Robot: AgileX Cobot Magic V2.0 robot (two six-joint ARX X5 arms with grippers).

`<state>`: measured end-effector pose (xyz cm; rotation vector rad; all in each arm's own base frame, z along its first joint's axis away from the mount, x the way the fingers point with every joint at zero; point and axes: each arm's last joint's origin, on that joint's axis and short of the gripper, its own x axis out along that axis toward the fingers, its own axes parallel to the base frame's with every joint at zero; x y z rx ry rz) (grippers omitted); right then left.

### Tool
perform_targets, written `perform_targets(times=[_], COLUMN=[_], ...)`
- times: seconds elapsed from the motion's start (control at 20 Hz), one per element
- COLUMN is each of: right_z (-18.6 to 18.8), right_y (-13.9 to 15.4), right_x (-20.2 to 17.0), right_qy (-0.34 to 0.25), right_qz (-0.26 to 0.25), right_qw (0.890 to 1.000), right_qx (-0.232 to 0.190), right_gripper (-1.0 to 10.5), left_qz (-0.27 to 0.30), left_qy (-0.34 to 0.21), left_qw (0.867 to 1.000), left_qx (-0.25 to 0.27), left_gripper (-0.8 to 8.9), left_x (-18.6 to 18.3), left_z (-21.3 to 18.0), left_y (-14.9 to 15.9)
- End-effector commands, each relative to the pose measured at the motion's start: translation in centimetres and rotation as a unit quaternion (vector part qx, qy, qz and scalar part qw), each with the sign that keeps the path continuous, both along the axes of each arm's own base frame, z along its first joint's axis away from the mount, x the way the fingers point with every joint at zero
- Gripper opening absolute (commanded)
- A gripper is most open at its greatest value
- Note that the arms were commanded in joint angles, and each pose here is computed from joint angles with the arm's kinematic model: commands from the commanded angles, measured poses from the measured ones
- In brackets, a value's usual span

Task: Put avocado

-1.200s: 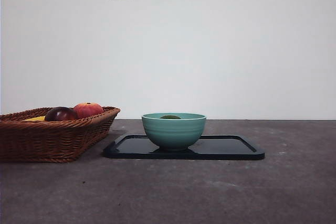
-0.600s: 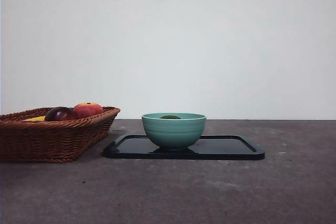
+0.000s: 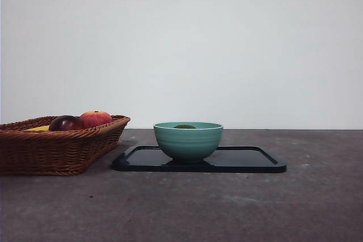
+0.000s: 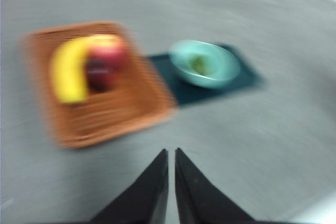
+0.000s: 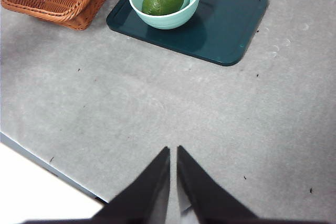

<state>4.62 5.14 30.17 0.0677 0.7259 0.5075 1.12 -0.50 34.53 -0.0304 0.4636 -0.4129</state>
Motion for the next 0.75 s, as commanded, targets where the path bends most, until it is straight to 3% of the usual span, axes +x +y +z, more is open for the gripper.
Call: perform_targets(times=[0.05,0.2,0.35,0.5,0.75], right_z=[0.3,0.3,0.3,0.3,0.3], right_y=[0.1,0.1,0.1,0.1,0.1], right_x=[0.0,0.0,0.0,0.0,0.0], right_qy=[-0.003,-0.003,-0.003,-0.003,-0.003], right_qz=[0.002,0.002,0.002,0.002,0.002], right_qw=[1.0,1.0,1.0,1.0,1.0], right_qx=[0.009,0.009,0.008,0.009,0.009], right_gripper=[0.2,0.2,0.2,0.2,0.2], left_qz=[0.058,0.128,0.186,0.208,0.201], left_qy=[-0.034,-0.116,-0.168,-0.173,-0.155], left_qw=[0.997,0.982,0.967,0.963,0.967], left_qx=[0.034,0.076,0.033,0.004,0.008], left_gripper=[0.19,0.19,0.19,0.19,0.19], left_x=[0.6,3.9,7.7,9.3,8.7], left_z=[0.2,-1.4,-5.7,-11.3,-17.3], left_y=[0.0,-0.1,0.1,0.3,0.2])
